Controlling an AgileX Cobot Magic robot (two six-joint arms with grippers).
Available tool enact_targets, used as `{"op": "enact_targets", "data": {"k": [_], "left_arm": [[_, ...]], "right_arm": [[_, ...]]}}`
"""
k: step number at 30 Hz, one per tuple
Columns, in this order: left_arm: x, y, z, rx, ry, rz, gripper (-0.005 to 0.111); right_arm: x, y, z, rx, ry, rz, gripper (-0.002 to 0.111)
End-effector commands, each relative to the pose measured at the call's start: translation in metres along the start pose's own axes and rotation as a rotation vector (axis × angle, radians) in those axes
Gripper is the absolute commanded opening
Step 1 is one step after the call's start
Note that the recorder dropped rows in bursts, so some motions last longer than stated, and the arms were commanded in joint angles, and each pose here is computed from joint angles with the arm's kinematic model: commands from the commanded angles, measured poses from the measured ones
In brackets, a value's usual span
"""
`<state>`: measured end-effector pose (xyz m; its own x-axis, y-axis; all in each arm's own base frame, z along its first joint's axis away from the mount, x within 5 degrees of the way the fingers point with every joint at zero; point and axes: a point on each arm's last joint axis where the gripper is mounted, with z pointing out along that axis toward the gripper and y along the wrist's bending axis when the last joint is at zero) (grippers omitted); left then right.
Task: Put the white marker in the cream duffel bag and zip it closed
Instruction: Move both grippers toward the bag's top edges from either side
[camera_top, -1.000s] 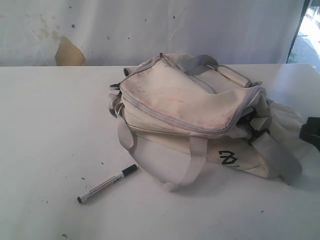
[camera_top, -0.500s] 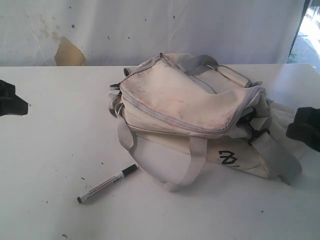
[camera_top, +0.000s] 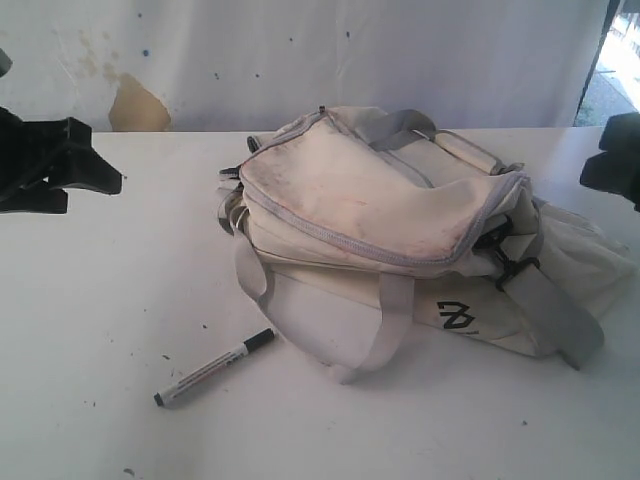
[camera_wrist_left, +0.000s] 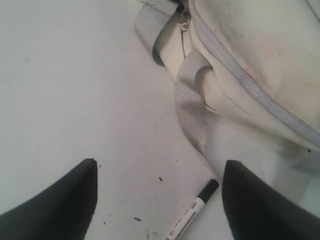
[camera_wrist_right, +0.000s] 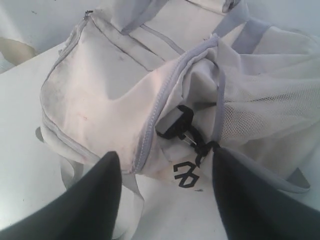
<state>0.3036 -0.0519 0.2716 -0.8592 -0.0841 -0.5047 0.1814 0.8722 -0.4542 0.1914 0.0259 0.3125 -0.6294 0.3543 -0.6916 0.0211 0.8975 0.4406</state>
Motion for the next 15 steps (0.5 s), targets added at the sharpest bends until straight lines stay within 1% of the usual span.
{"op": "enact_targets", "data": {"k": [1,5,10,12,15], "left_arm": [[-0.013,-0.002,0.017,0.053,0.055,-0.011,0.077],[-0.028,-0.009,0.036,0.07,0.063,0.011,0.077],[-0.056,-0.02,0.061,0.082,0.039,0.061,0.077],[-0.067,-0.019,0.069,0.081,0.032,0.065,0.077],[-0.081,-0.017,0.084,0.104,0.061,0.074,0.079]], "right_arm": [[-0.009,0.0,0.013,0.01,0.049,0.015,0.051],[-0.01,-0.001,0.031,0.008,0.133,0.062,0.051],[-0.007,-0.004,0.059,-0.017,0.225,0.151,0.051],[-0.005,-0.005,0.067,-0.029,0.253,0.168,0.051],[-0.004,-0.004,0.075,-0.059,0.27,0.19,0.051]]}}
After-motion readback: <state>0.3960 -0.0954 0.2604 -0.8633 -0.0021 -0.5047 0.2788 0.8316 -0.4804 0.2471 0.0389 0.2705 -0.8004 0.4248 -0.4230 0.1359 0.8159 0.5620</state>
